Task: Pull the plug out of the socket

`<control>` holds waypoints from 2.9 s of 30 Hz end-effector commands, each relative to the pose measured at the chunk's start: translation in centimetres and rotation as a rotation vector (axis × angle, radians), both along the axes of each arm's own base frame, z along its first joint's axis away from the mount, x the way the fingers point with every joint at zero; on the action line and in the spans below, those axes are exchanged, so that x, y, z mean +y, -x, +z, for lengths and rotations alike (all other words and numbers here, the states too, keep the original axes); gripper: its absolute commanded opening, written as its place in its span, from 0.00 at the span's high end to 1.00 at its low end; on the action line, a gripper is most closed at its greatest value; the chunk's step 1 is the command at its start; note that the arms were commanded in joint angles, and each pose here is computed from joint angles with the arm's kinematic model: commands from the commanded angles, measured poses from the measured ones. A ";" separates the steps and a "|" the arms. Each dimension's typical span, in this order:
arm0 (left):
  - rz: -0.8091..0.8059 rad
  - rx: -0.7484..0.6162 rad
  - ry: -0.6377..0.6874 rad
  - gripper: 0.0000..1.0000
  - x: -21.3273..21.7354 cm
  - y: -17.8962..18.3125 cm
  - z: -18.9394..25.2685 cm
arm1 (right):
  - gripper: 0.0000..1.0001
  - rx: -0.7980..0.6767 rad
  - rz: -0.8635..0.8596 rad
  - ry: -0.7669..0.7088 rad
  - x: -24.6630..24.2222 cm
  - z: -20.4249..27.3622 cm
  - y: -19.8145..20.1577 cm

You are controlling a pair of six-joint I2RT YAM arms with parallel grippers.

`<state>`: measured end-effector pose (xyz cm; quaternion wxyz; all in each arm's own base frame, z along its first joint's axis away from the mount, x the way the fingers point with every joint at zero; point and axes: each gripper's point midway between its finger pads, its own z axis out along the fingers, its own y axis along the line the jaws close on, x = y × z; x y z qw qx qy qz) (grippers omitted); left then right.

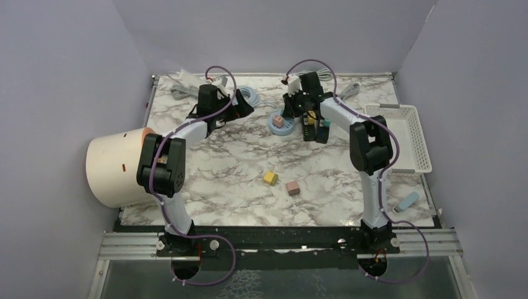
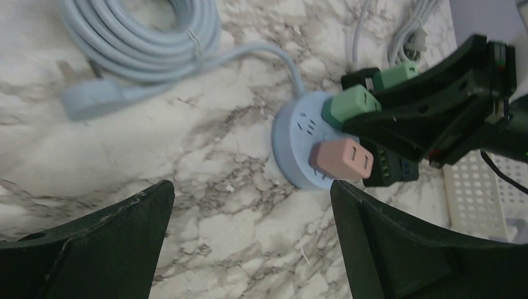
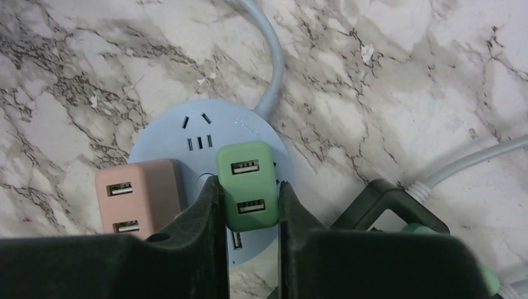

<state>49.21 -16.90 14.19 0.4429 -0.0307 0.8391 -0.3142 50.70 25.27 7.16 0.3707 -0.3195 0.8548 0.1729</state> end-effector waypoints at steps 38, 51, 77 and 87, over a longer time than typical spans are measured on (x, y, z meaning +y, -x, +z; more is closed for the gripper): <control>-0.125 -0.104 0.265 0.01 -8.0 4.1 4.2 | 0.99 0.188 -0.165 -0.503 5.2 11.7 1.8; -0.036 -0.027 0.259 0.01 -8.5 5.6 1.5 | 0.99 0.098 -0.192 -0.568 5.1 16.2 0.9; -0.011 0.023 0.374 1.00 -11.1 4.0 0.8 | 0.99 0.064 -0.126 -0.613 5.1 20.3 3.3; 0.183 0.101 0.337 1.00 -7.7 1.1 -4.2 | 0.99 -0.236 -0.336 -0.551 0.0 27.7 3.5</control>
